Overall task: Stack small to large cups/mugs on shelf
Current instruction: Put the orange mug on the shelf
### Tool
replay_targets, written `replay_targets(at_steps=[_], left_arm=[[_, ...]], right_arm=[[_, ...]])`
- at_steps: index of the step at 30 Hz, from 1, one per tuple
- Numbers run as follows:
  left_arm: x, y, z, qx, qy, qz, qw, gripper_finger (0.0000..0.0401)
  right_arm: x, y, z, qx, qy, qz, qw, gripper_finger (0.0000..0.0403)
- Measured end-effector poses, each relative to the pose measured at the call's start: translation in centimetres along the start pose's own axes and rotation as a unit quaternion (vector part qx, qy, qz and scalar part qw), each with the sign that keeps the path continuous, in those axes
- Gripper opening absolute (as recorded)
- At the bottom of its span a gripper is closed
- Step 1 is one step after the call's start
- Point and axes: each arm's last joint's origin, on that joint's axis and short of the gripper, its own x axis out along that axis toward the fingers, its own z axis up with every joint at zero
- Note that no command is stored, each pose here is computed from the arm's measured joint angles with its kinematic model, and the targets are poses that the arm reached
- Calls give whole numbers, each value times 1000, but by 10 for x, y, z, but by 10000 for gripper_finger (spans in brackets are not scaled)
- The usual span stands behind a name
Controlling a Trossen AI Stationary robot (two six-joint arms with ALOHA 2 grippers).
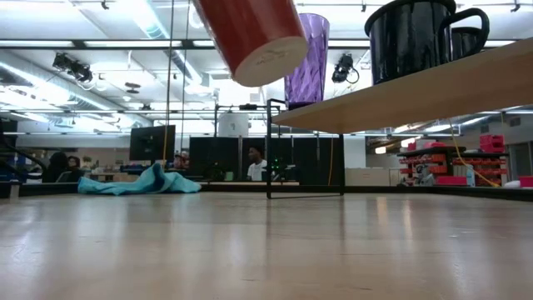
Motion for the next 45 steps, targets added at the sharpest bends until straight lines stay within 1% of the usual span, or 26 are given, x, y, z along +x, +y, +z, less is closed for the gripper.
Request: replay_targets(at_steps=[5, 8, 12, 18, 20, 25, 27, 31, 45], left_arm=[[-3, -3, 2, 63, 35, 41, 997, 27], [-2, -2, 2, 89, 49, 60, 993, 27], [-2, 0, 2, 110, 72, 88, 987, 27], [-2, 6, 6, 153, 76, 127, 977, 27], [-1, 10, 4, 161, 77, 127, 976, 27], [10, 23, -3, 158, 89, 131, 975, 27], [14, 31, -4, 157, 90, 142, 973, 27], [23, 38, -7, 171, 94, 141, 971, 27], [32, 58, -22, 164, 90, 140, 972, 27]], right_arm=[[9, 0, -1, -18, 5, -11, 1000, 138], [18, -1, -2, -23, 16, -16, 999, 138], [27, -3, -2, -17, 18, -30, 999, 138], [18, -3, 1, -10, 7, -24, 1000, 138], [9, -3, 3, -7, -10, -27, 1000, 138], [-16, 1, 2, -13, -51, -28, 998, 138], [-25, 2, 1, -13, -64, -28, 997, 138], [-36, 3, 0, -8, -78, -24, 997, 138], [-36, 3, 0, -7, -82, -28, 996, 138]])
